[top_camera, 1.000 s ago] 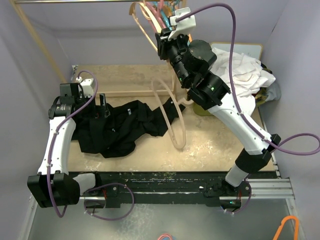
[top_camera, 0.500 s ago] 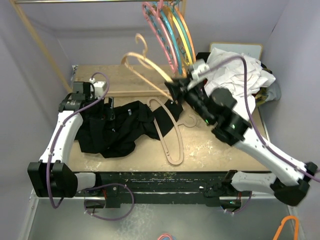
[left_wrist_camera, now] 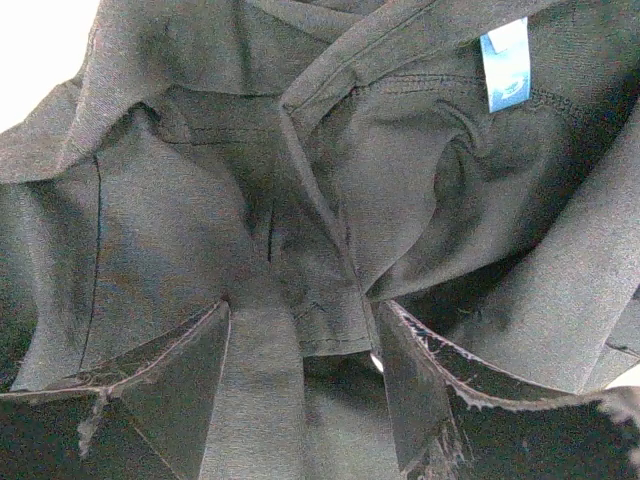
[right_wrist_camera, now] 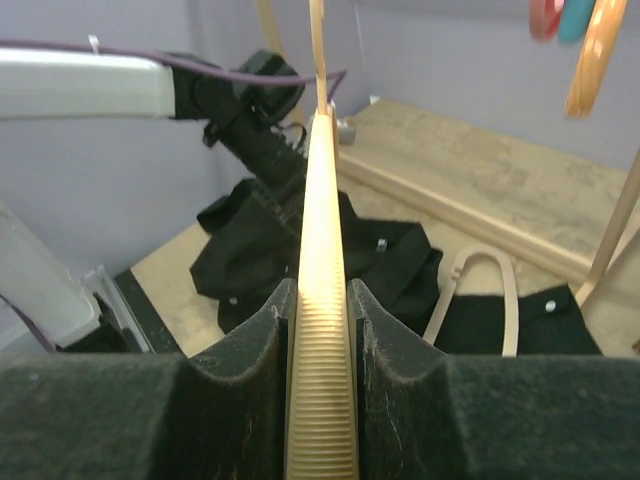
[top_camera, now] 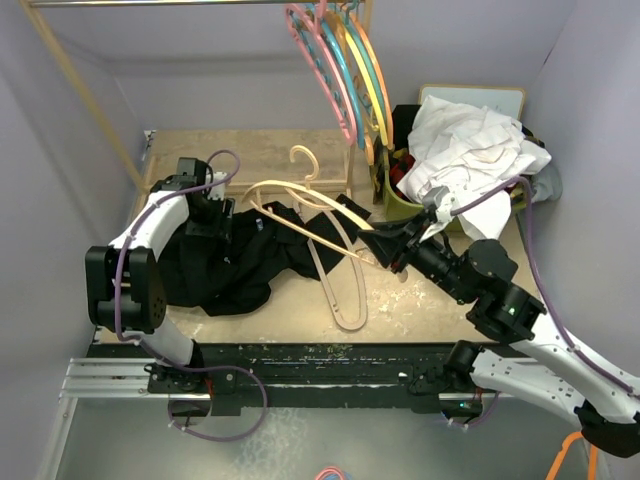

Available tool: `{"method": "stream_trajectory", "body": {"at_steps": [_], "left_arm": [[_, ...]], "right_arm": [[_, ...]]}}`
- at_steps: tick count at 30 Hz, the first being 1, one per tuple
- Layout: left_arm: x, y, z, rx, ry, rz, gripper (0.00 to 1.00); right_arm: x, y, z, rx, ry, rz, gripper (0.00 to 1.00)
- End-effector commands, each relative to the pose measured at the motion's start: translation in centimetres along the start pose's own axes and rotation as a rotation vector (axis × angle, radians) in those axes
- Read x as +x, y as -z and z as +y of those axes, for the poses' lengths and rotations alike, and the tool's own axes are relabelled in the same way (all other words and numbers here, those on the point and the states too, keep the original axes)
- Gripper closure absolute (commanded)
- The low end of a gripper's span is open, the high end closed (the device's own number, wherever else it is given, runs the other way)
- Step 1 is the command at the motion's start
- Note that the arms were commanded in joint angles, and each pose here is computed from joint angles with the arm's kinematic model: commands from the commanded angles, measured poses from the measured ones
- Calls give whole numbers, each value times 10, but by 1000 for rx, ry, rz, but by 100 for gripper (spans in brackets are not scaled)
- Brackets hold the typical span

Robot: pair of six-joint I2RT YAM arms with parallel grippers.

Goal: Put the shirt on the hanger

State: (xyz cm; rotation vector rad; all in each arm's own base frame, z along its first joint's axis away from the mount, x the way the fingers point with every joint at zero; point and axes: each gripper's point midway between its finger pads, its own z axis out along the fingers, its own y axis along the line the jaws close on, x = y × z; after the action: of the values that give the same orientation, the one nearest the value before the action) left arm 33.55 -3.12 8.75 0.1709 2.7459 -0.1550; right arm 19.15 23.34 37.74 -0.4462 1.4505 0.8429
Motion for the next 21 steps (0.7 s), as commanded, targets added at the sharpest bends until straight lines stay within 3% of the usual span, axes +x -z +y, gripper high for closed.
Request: {"method": "stream_trajectory", "body": {"at_steps": [1, 13, 21], "left_arm": [[-21, 5, -9, 28, 14, -64, 35], [-28, 13, -39, 8, -52, -86, 26], [-23, -6, -26, -54, -55, -37, 34]], "right_arm": [[23, 7, -3, 13, -38, 55, 100], [54, 6, -16, 55, -28, 91, 100], [58, 5, -17, 60, -30, 99, 100]]}}
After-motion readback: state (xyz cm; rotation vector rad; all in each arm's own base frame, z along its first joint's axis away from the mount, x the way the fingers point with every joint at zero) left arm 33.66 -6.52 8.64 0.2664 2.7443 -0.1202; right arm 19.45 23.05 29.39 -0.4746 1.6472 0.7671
